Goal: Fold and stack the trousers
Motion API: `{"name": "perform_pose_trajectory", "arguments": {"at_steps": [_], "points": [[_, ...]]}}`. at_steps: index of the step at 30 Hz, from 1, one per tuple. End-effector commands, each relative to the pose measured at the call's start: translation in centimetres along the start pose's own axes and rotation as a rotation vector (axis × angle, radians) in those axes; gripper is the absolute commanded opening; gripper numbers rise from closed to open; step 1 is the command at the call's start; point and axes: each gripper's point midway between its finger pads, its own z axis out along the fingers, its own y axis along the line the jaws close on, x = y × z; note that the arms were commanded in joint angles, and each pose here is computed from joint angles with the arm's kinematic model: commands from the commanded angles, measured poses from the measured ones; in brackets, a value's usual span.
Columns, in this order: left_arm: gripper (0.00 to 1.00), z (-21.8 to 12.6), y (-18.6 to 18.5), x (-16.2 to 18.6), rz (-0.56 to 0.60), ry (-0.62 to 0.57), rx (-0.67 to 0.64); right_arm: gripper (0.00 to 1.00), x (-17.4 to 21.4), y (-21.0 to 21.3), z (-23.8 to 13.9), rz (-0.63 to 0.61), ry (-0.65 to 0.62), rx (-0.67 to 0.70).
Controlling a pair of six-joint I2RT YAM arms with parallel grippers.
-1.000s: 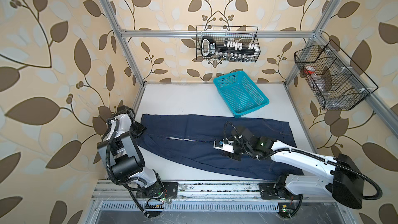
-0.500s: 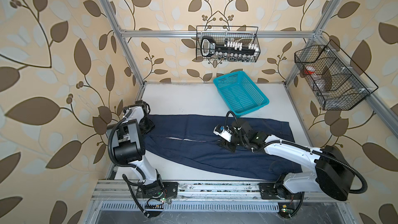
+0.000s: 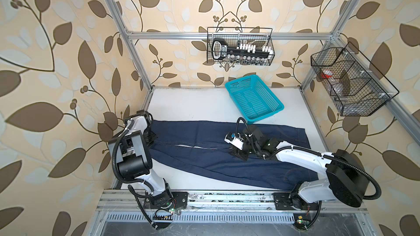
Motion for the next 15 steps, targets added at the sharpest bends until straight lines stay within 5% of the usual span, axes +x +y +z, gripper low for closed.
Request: {"name": "perform_pose_trajectory", "arguments": {"at_steps": [1,6,15], "points": [[0.04,-1.5,3.1,0.7,-0.02,-0.016,-0.043,0.39,0.2,-0.2,0.2,-0.021,0.016,-0.01],[0.06,-1.1,6.3,1.3,-0.133,0.004,-0.034,0.39,0.4,-0.5,0.3,-0.054,0.051,-0.004],[0.13,2.7,6.3,1.9,-0.202,0.118,-0.004,0.38,1.3,-1.8,0.2,-0.097,0.114,0.052]]}}
